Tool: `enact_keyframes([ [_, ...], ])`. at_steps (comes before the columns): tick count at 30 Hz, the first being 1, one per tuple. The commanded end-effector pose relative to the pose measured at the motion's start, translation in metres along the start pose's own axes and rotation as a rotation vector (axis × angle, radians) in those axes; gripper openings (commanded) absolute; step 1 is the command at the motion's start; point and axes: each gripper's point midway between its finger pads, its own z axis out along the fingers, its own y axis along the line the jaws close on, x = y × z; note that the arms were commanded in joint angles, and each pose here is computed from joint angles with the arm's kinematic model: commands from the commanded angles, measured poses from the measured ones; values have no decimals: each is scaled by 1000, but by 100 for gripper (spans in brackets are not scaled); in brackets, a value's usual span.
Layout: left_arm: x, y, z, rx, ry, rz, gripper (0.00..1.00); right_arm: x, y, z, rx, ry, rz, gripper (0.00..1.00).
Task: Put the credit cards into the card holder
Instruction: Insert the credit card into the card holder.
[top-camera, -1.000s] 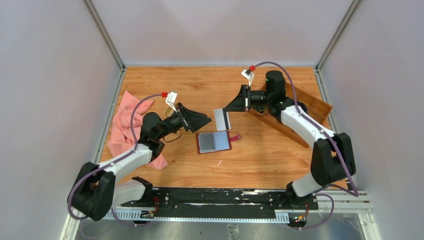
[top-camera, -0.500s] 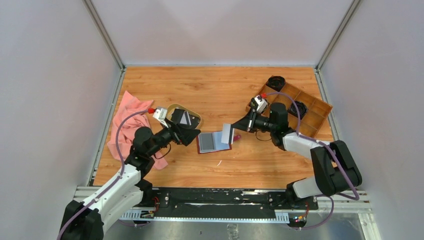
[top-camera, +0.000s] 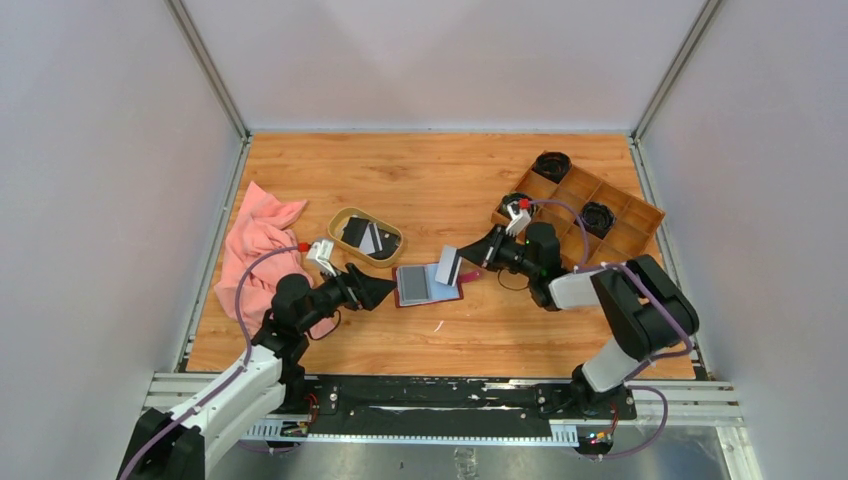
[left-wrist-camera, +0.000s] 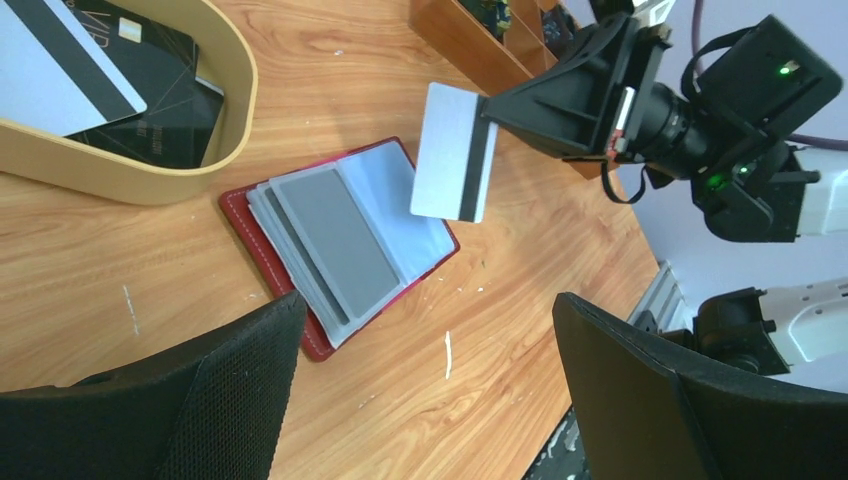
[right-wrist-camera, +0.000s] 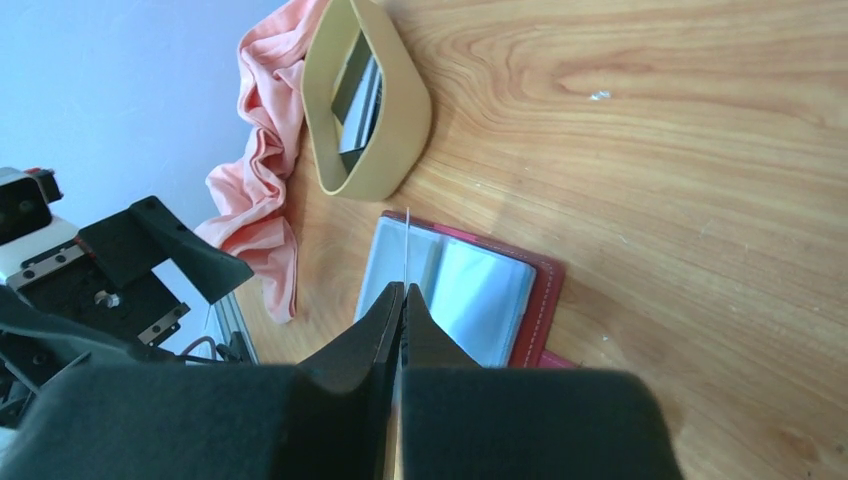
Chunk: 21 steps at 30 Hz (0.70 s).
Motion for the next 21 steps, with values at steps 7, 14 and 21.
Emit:
enact_keyframes([
  [7,7,7,-1,-31,4,-59,90,12,-2,24,-64,3,50,0],
  [14,9,9,2,-41,25,-51,90,22,-7,31,-80,43,103,0],
  [21,12,12,7,-60,53,-38,89,31,-11,36,-91,77,139,0],
])
